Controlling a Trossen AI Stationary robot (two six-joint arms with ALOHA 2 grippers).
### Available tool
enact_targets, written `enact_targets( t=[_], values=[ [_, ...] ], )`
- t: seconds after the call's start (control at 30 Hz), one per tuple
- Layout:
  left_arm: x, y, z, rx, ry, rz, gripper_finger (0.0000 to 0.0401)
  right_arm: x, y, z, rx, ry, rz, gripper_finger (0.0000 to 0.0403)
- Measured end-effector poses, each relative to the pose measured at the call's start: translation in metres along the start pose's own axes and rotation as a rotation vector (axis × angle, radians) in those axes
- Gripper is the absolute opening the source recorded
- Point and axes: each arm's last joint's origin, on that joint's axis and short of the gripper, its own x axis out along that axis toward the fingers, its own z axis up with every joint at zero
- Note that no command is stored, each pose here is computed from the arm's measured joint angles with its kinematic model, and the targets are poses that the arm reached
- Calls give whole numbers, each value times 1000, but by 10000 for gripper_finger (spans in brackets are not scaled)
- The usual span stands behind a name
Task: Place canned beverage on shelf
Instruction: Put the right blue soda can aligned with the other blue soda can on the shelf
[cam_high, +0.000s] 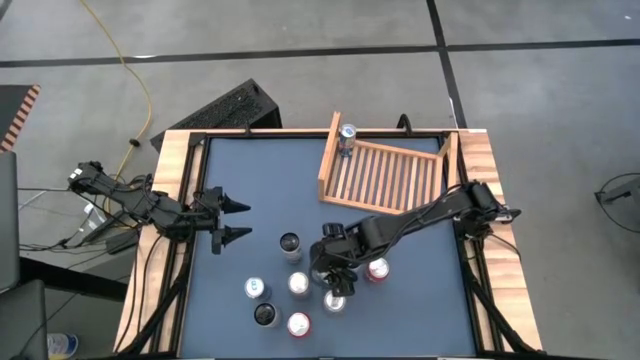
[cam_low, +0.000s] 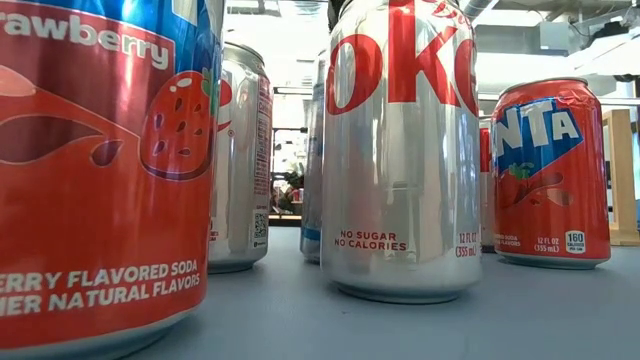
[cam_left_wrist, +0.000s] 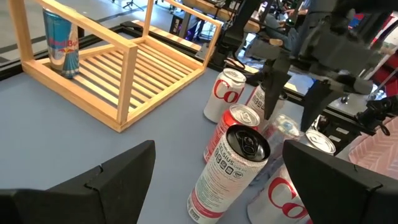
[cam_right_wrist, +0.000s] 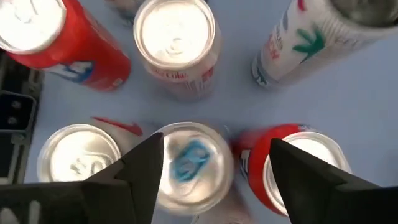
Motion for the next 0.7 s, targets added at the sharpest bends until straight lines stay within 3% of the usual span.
enact_targets(
  t=[0.33,0.7],
  values=[
    [0,0,0,1,1,1,341,-9,0,6,-50,-20,2,275],
    [0,0,-1,3,5,3,341,3,6,5,-67,-19,8,275]
  ],
)
